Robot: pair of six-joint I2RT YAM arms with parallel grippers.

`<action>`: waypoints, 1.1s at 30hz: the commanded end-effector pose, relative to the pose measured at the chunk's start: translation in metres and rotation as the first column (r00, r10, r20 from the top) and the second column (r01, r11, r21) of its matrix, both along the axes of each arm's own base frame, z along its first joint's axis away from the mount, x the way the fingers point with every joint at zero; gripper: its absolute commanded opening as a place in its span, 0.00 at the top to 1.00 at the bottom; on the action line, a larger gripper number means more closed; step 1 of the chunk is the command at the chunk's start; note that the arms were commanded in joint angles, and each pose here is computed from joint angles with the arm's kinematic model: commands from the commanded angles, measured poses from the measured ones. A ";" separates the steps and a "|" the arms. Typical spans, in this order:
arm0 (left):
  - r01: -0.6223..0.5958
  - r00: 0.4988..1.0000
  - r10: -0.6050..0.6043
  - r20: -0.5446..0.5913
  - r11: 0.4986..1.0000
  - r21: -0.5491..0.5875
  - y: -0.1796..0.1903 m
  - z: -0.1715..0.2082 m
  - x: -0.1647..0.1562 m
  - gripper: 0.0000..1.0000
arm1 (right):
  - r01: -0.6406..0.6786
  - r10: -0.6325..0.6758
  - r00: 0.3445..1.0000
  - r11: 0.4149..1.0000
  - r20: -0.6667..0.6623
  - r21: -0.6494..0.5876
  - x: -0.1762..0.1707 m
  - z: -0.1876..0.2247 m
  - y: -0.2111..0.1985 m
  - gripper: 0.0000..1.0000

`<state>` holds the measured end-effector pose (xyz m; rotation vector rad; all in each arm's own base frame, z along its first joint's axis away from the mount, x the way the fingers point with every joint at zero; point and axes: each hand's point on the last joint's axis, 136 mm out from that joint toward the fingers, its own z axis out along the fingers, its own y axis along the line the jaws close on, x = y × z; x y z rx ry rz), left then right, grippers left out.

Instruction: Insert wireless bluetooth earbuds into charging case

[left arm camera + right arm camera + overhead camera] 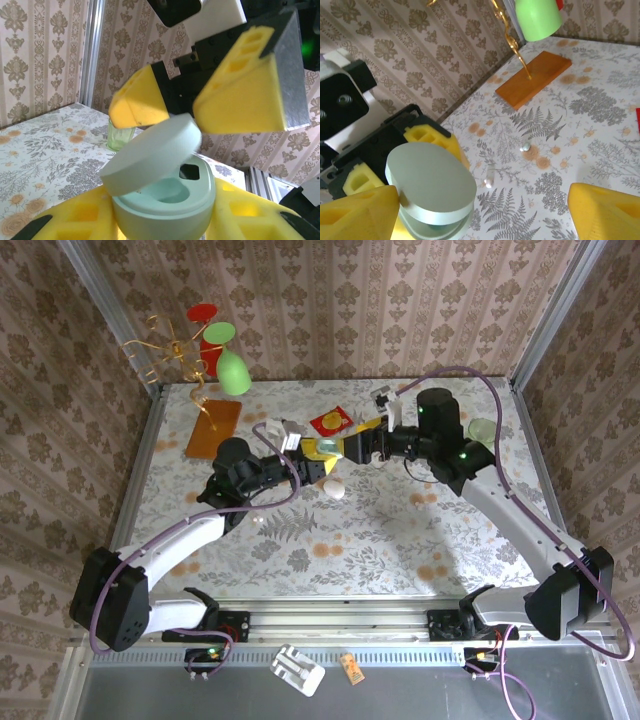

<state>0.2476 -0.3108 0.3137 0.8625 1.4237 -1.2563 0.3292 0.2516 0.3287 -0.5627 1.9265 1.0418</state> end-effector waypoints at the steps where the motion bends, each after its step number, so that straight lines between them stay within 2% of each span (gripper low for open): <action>1: 0.076 0.989 -0.069 0.133 0.996 -0.043 0.003 0.032 -0.025 0.76 | 0.057 -0.057 0.997 0.998 0.047 -0.018 0.016 0.006 -0.004 0.13; 14: 0.085 0.978 -0.078 0.193 0.996 -0.028 0.004 0.031 -0.031 0.76 | 0.058 -0.057 0.997 0.998 0.051 -0.021 0.017 0.014 -0.005 0.13; 25: 0.014 0.983 -0.011 0.186 1.000 -0.016 0.007 0.022 -0.016 0.76 | -0.078 0.067 0.993 0.989 0.093 0.124 -0.026 0.053 -0.002 0.11; 28: -0.010 0.982 0.014 0.190 1.000 -0.021 0.009 0.019 -0.012 0.76 | -0.055 0.042 0.995 0.989 0.092 0.139 -0.034 0.053 -0.011 0.11; 33: -0.038 0.979 0.043 0.198 0.999 -0.030 0.014 0.017 -0.008 0.76 | 0.089 -0.092 0.996 0.988 0.018 0.128 -0.034 0.028 -0.037 0.11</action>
